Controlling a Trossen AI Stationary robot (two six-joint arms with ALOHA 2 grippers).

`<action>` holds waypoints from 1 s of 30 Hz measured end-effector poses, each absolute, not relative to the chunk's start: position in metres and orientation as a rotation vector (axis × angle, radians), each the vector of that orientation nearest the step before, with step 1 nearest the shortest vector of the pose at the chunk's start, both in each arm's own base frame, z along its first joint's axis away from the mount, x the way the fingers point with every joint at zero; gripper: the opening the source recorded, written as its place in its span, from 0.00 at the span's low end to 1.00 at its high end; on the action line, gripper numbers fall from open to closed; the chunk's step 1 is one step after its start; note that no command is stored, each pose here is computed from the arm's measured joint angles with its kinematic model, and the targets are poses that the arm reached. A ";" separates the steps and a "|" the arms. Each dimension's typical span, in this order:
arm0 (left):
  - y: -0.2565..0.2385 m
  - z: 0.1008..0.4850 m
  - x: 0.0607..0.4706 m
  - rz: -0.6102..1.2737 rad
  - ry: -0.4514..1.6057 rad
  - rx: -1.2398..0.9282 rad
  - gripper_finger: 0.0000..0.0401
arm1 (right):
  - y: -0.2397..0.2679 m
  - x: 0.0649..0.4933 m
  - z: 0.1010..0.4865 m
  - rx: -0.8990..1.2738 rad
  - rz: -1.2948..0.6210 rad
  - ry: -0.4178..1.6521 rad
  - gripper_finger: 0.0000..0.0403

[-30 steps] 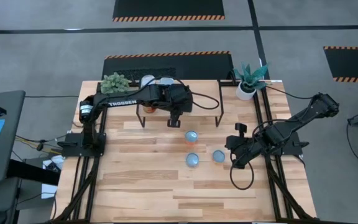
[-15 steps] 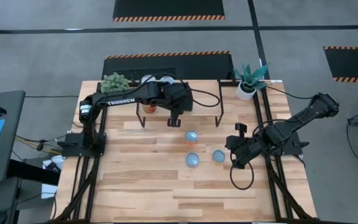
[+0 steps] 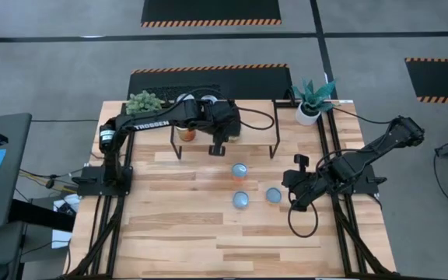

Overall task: Pick and place cans onto a shelf
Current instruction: Put the canned peaches on the shelf

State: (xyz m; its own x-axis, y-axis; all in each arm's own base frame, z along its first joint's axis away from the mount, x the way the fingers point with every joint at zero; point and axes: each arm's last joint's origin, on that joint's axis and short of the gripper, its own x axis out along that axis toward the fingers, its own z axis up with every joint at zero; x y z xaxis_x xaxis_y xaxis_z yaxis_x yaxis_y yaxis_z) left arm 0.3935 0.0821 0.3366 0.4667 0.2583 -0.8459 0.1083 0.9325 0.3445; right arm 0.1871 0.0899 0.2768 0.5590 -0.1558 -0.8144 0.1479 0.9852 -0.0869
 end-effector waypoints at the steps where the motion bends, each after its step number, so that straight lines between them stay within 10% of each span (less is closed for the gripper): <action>1: 0.082 0.337 0.394 0.101 1.089 0.381 0.18 | 0.090 0.187 0.277 -0.009 -0.179 0.961 0.07; 16: 0.050 0.356 0.395 -0.017 1.014 0.246 0.30 | 0.090 0.187 0.277 -0.009 -0.179 0.961 0.07; 30: 0.036 0.301 0.407 -0.051 1.204 0.362 0.11 | 0.090 0.187 0.276 -0.014 -0.182 0.969 0.07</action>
State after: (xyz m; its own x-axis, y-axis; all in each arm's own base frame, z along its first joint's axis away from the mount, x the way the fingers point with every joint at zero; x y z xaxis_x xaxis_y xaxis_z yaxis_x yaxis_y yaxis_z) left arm 0.4073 0.0359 0.3008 0.3646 0.1519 -0.9187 0.2291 0.9416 0.2466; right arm 0.1865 0.0895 0.2763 0.5518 -0.1601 -0.8184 0.1472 0.9847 -0.0934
